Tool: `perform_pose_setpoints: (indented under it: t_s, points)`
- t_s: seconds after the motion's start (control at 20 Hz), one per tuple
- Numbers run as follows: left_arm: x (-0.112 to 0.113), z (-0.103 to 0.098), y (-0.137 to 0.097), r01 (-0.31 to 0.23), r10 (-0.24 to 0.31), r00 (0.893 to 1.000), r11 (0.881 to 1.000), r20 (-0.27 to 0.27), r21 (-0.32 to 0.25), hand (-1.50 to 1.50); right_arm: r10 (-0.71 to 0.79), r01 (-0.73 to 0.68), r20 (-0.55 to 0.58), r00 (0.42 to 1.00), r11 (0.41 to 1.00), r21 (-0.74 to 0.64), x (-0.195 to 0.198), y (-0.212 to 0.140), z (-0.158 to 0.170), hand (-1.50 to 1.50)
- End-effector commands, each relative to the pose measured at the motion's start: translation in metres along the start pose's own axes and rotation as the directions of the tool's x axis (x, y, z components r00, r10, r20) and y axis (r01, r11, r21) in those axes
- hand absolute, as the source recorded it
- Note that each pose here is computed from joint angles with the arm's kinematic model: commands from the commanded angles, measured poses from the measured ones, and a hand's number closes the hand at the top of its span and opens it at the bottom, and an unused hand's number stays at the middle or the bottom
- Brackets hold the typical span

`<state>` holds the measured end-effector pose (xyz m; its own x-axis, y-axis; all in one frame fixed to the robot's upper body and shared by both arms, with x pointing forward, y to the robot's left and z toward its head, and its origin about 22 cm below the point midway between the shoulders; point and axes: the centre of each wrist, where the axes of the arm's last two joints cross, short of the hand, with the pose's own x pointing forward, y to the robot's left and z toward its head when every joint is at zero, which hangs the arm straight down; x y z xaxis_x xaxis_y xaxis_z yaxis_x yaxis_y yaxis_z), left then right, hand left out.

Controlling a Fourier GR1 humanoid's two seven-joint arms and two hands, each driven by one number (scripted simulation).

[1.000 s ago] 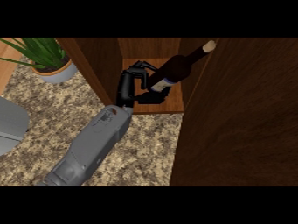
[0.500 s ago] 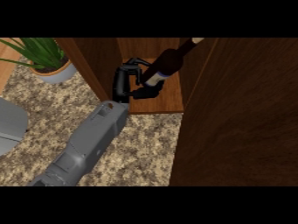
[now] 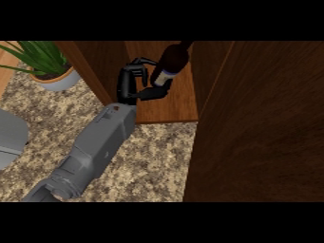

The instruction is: Pick up the wine, place it into the cabinet and close the cabinet

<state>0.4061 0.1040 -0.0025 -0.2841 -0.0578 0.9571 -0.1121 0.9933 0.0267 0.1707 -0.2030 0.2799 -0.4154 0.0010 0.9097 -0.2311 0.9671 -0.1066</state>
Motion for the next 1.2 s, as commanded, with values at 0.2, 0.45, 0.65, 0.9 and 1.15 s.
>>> perform_pose_setpoints:
  t_s: [0.2, 0.45, 0.65, 0.9, 1.15]
  points:
    - [0.014, -0.025, 0.008, 0.060, -0.061, 0.998, 0.998, 0.017, 0.034, 1.50, -0.024, 0.023, 0.030, 0.999, 0.999, 0.040, 0.011, -0.003, 0.011, -1.50]
    - [0.014, -0.022, -0.004, 0.182, -0.183, 0.983, 0.981, 0.006, 0.070, 1.50, -0.021, 0.020, 0.014, 1.000, 0.998, 0.060, 0.011, -0.004, 0.006, -1.50]
    - [0.012, -0.031, 0.024, 0.226, -0.226, 0.974, 0.970, -0.006, 0.088, 1.50, -0.030, 0.028, 0.035, 0.999, 0.997, 0.078, 0.007, 0.002, 0.008, -1.50]
    - [0.017, -0.031, 0.011, 0.245, -0.241, 0.969, 0.964, -0.051, 0.105, 1.50, -0.037, 0.034, 0.043, 0.998, 0.996, 0.085, 0.009, 0.005, 0.008, -1.50]
    - [0.003, -0.020, 0.016, 0.275, -0.265, 0.959, 0.956, -0.104, 0.099, 1.50, -0.038, 0.035, 0.035, 0.999, 0.997, 0.073, 0.010, 0.008, -0.001, -1.50]
